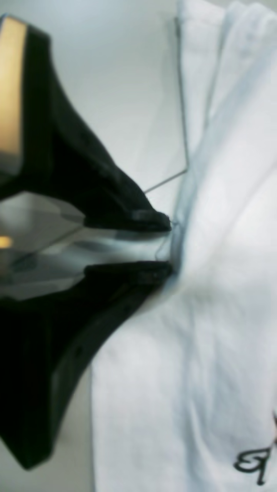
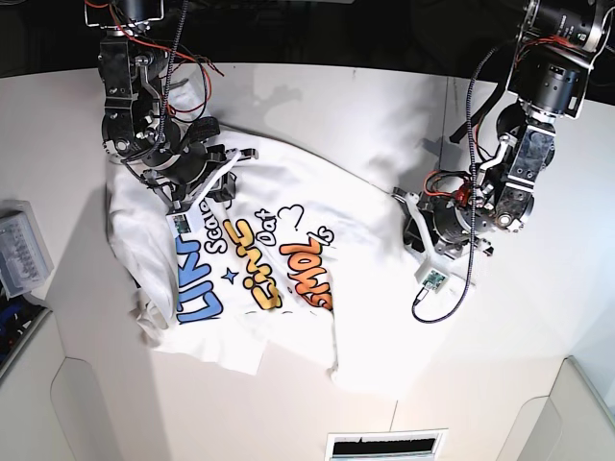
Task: Layout the t-shirt on the table in an organized manner, then fold the t-shirt properly
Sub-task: 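Release and lower the left gripper onto the shirt's side edge, then grasp the shirt side edge with the left gripper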
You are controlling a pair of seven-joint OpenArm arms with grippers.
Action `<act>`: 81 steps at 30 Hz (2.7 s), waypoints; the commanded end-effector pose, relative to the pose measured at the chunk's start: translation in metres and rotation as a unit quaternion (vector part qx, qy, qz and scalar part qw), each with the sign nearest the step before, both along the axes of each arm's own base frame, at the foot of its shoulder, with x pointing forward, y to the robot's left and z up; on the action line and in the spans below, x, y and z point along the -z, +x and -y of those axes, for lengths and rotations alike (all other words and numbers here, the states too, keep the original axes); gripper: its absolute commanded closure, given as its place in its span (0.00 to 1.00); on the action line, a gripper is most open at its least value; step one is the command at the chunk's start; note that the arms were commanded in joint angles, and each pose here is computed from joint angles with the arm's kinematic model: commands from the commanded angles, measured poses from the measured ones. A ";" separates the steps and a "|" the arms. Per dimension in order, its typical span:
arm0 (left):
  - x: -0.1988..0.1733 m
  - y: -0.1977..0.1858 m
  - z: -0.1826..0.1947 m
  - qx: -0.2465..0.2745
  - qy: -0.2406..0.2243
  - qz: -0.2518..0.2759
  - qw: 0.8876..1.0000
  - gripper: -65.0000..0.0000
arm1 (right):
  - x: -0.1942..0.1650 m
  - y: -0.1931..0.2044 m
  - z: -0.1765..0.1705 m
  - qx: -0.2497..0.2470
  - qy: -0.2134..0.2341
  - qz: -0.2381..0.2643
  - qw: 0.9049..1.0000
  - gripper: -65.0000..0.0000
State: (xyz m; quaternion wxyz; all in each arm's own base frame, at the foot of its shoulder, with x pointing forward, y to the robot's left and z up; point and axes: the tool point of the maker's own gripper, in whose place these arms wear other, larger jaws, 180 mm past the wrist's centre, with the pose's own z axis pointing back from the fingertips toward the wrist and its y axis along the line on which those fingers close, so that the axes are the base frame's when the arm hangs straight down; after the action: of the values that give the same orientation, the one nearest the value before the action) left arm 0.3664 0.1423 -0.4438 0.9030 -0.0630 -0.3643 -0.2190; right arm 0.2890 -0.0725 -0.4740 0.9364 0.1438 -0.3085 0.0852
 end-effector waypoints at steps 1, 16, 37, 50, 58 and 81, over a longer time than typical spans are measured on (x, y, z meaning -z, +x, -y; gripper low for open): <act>-0.023 0.022 0.005 -0.001 -0.014 0.039 0.999 0.74 | 0.006 -0.006 0.008 0.000 -0.022 -0.019 1.000 1.00; -0.080 0.070 0.098 0.031 -0.087 0.120 0.988 0.74 | 0.006 -0.006 0.008 0.000 -0.022 -0.020 1.000 1.00; -0.044 0.041 0.022 0.074 0.023 0.103 0.992 0.61 | 0.005 -0.004 0.008 0.000 -0.022 -0.018 1.000 1.00; -0.043 0.049 0.007 0.073 0.094 0.154 0.981 0.61 | 0.005 -0.005 0.008 0.000 -0.022 -0.018 1.000 1.00; -0.017 0.043 -0.007 0.056 0.092 0.136 0.985 0.61 | 0.005 -0.004 0.008 0.000 -0.022 -0.018 1.000 1.00; -0.040 0.068 0.027 0.050 0.054 0.176 0.982 0.61 | 0.004 -0.004 0.006 0.003 -0.011 -0.018 1.000 1.00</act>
State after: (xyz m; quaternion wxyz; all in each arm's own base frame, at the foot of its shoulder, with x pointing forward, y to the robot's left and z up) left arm 0.4188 0.1137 -0.4239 0.8297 0.0013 -0.4740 -0.2950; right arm 0.2893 -0.0711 -0.4731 0.9356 0.1507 -0.3094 0.0788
